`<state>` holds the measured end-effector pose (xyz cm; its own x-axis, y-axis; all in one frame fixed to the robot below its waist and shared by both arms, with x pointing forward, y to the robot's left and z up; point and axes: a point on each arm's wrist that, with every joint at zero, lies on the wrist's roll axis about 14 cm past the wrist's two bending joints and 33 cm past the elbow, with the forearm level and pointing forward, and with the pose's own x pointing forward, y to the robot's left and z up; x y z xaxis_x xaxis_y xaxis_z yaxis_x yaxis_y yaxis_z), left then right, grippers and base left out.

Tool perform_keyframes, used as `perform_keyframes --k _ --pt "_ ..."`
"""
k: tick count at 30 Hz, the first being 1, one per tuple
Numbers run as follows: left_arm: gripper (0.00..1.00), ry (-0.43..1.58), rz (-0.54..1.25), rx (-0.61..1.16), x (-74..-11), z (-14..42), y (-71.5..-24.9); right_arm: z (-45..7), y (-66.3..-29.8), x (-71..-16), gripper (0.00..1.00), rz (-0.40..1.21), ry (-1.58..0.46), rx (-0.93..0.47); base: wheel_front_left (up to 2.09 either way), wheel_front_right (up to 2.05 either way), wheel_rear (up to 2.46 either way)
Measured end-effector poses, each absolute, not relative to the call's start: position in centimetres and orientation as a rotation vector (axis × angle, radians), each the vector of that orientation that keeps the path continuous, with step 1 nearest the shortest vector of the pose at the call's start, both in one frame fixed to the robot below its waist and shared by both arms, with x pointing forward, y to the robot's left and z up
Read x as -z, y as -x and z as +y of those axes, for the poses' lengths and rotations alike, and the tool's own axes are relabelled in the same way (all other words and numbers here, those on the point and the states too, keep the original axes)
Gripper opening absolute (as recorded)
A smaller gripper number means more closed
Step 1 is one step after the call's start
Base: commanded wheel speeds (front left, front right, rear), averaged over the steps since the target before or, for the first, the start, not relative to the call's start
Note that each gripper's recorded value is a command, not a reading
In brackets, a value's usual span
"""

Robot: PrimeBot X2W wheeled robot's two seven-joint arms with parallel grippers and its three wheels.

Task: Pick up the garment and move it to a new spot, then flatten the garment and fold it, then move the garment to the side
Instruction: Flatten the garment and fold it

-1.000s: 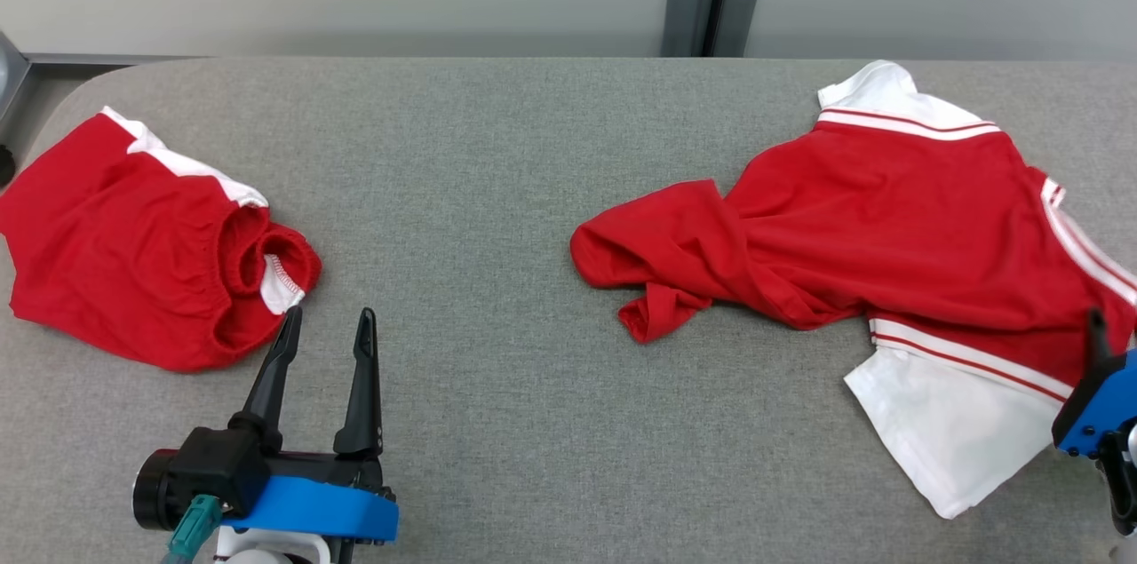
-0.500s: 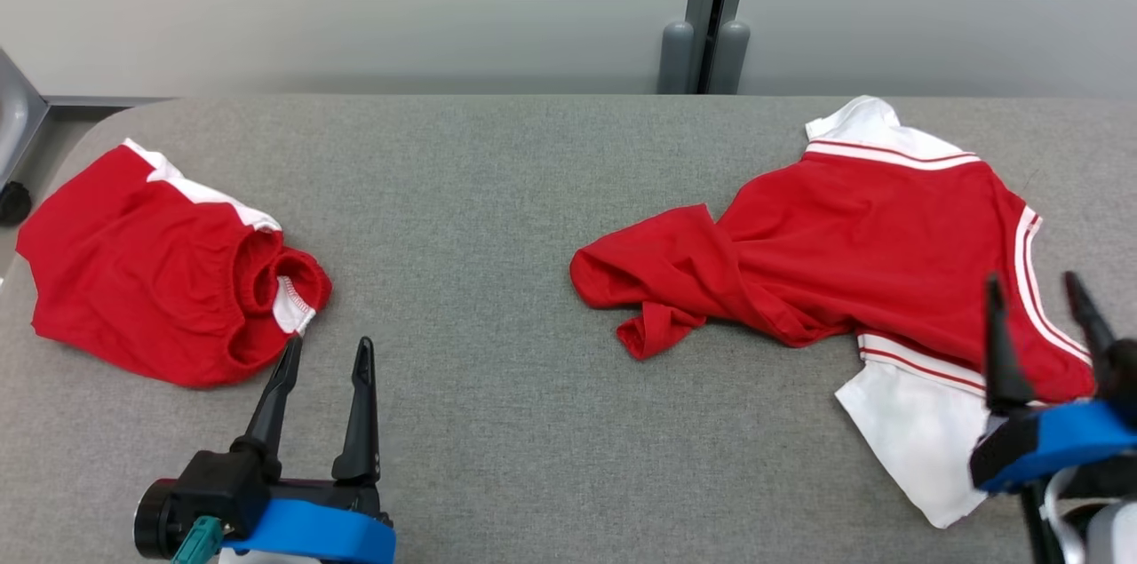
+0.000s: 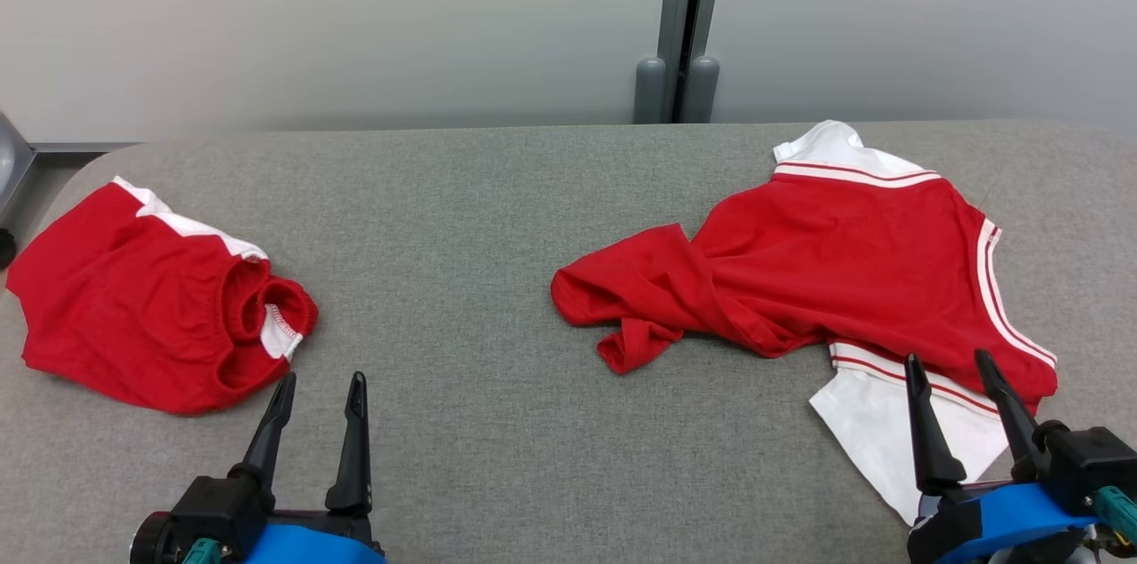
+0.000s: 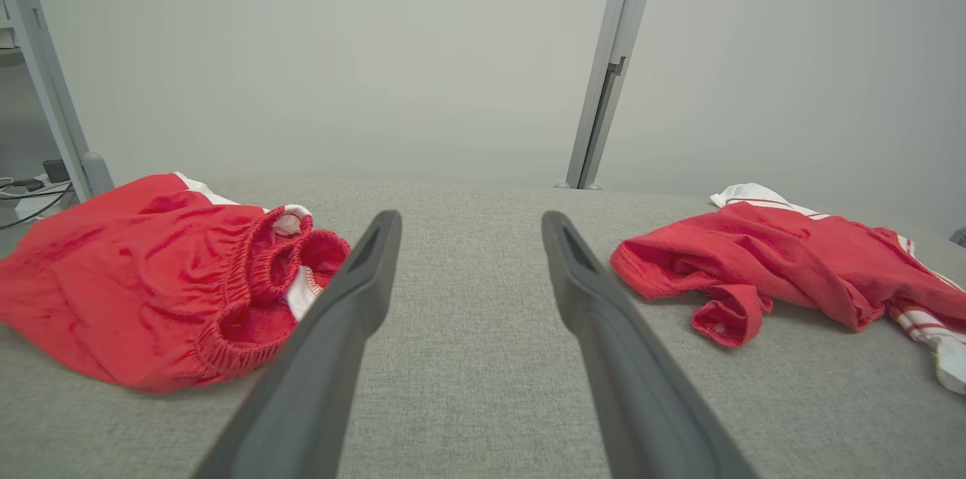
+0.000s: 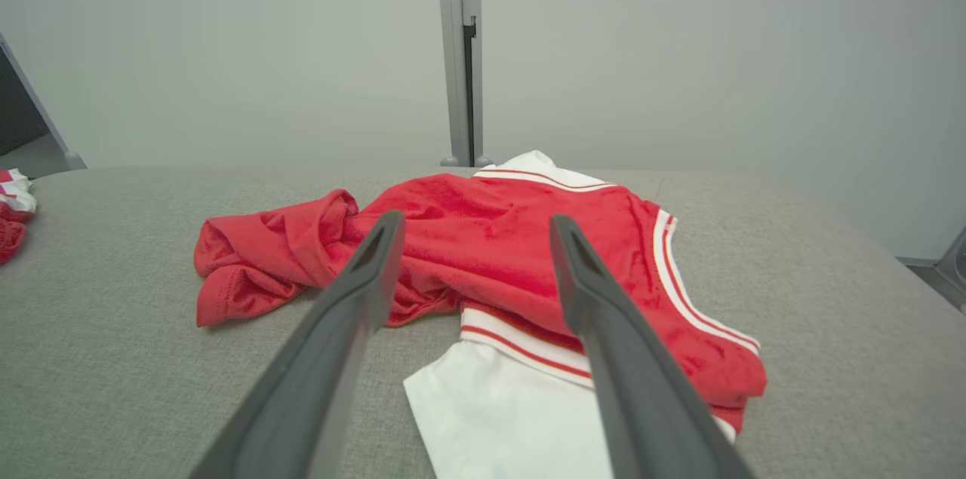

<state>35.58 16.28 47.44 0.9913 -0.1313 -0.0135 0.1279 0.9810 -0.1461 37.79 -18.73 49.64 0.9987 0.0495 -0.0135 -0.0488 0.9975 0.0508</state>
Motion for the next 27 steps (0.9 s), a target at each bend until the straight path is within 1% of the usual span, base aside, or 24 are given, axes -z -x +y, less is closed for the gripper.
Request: perform_keyframes --k 6,10,14,18,23,27 --pt "1.00 0.141 0.027 0.150 -47.4 15.8 -35.7 -18.6 -37.4 -49.3 1.00 0.029 -0.064 -0.051 0.00 0.00 0.00" --pt "1.00 0.126 0.087 0.206 -46.0 14.3 -36.1 -18.9 -37.3 -48.7 1.00 0.050 -0.070 -0.040 0.00 0.00 0.00" --pt "1.00 0.111 0.162 0.324 -46.1 10.9 -39.0 -19.0 -37.8 -47.9 1.00 0.073 -0.072 -0.036 0.00 0.00 0.00" --pt "1.00 0.111 0.218 0.393 -47.0 8.1 -43.2 -18.9 -38.4 -46.9 1.00 0.098 -0.077 -0.035 0.00 0.00 0.00" --pt "1.00 0.085 0.419 0.501 -45.6 3.4 -46.9 -19.1 -39.0 -45.6 1.00 0.132 -0.094 -0.025 0.00 0.00 0.00" --pt "1.00 0.027 0.508 0.548 -45.4 0.8 -49.8 -18.9 -39.3 -44.4 1.00 0.167 -0.095 -0.029 0.00 0.00 0.00"
